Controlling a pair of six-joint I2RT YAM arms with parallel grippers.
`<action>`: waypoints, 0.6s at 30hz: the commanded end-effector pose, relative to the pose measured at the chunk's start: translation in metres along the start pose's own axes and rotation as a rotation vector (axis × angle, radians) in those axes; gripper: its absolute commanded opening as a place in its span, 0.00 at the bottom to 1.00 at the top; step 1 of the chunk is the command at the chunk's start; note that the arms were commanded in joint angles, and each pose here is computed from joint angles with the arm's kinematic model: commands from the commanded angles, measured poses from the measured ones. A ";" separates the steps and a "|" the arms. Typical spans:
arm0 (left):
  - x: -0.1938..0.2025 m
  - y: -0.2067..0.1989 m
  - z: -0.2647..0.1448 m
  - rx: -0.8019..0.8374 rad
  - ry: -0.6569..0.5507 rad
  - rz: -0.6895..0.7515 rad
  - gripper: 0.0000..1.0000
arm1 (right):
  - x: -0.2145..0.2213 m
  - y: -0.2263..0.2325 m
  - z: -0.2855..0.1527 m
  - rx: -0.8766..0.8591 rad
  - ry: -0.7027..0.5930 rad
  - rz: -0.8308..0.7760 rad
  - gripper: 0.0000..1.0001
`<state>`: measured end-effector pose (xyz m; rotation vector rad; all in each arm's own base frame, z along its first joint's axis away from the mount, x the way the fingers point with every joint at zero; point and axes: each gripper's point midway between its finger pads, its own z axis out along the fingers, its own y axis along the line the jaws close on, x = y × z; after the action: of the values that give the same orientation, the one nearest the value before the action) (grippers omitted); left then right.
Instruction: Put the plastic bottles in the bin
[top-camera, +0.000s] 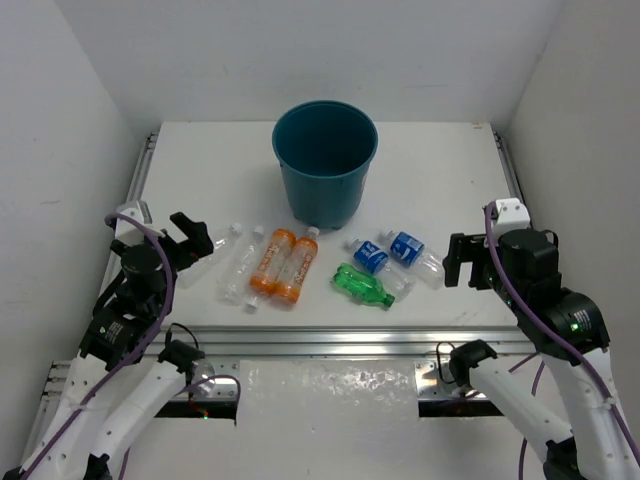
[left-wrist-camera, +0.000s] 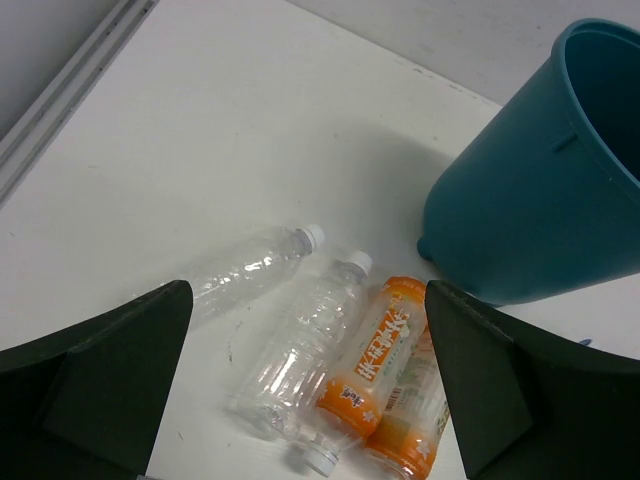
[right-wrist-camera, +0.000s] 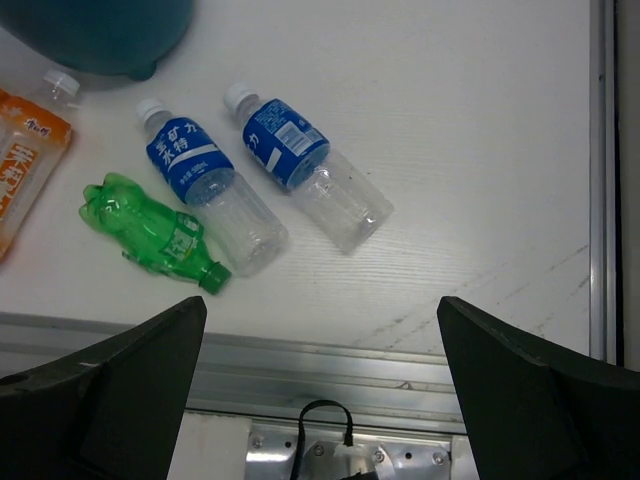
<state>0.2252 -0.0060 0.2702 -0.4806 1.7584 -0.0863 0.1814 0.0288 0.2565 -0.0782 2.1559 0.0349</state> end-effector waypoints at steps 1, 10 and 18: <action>-0.014 -0.004 -0.002 0.012 -0.042 -0.033 1.00 | -0.014 -0.004 -0.005 0.022 -0.042 0.008 0.99; -0.010 -0.009 0.000 0.034 -0.026 -0.021 1.00 | -0.030 0.036 0.021 -0.157 -0.031 -0.009 0.99; -0.005 -0.010 0.004 0.030 -0.009 -0.008 1.00 | 0.029 0.033 0.137 -0.044 0.371 -0.235 0.99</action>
<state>0.2270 -0.0088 0.2679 -0.4737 1.7714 -0.0930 0.2551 0.0749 0.1967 -0.2873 2.3972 0.0646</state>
